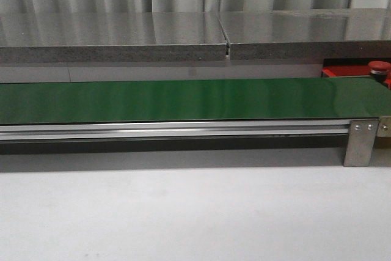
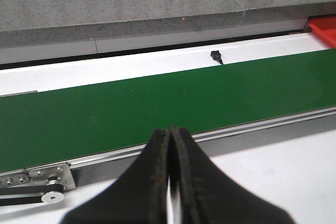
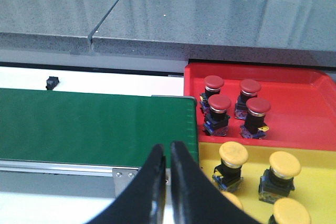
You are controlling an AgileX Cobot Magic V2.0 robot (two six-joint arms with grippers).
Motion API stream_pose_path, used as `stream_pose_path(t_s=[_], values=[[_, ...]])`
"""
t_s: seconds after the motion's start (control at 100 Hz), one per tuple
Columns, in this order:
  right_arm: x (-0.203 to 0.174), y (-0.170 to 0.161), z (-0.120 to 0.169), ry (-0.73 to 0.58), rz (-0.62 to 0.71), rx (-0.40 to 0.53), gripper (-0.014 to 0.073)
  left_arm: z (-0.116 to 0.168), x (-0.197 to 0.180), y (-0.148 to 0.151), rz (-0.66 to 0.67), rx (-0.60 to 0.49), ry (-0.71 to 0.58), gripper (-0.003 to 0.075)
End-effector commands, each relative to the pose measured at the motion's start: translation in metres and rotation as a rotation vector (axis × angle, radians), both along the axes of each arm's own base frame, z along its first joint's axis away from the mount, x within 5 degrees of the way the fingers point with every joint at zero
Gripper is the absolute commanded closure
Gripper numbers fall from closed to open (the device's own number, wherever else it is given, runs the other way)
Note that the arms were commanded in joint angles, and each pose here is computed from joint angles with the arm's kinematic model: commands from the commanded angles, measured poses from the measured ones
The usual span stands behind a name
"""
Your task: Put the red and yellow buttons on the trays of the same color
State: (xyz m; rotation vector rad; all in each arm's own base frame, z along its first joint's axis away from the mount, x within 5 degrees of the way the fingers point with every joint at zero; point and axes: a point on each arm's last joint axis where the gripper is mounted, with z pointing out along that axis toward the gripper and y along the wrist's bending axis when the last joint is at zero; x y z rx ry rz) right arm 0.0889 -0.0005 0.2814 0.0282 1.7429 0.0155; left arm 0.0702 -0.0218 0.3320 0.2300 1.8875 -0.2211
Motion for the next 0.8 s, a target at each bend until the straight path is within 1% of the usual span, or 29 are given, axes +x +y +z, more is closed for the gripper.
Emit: stream_pose_path(t_s=[0.0,0.14,0.22,0.23,0.24,0.26,0.39,0.59,0.65,0.79], values=[[-0.003,-0.002,0.005,-0.143,-0.028,0.003,0.0552,0.013,0.001,0.000,0.003,-0.038,-0.079,0.0739],[-0.014,-0.003,-0.012,-0.226,-0.046,-0.015,0.0552,0.013,0.001,0.000,0.003,-0.038,-0.079,0.0739],[-0.016,-0.004,-0.026,-0.233,-0.048,-0.019,0.0552,0.013,0.001,0.000,0.003,-0.038,-0.079,0.0739],[-0.016,-0.004,-0.027,-0.234,-0.049,-0.008,0.0552,0.013,0.001,0.000,0.003,-0.038,-0.079,0.0739],[-0.017,-0.003,-0.029,-0.234,-0.048,-0.018,0.0552,0.013,0.001,0.000,0.003,-0.038,-0.079,0.0739],[-0.018,-0.003,-0.030,-0.240,-0.048,-0.009,0.0552,0.013,0.001,0.000,0.003,-0.038,-0.079,0.0739],[-0.022,-0.002,-0.044,-0.291,-0.039,-0.029,0.0552,0.013,0.001,0.000,0.003,-0.038,-0.079,0.0739],[-0.028,-0.002,-0.066,-0.305,-0.035,-0.048,0.0552,0.013,0.001,0.000,0.003,-0.038,-0.079,0.0739],[-0.030,-0.002,-0.069,-0.286,-0.038,-0.051,0.0552,0.013,0.001,0.000,0.003,-0.038,-0.079,0.0739],[-0.035,-0.002,-0.069,-0.313,-0.042,-0.052,0.0552,0.013,0.001,0.000,0.003,-0.039,-0.081,0.0739]])
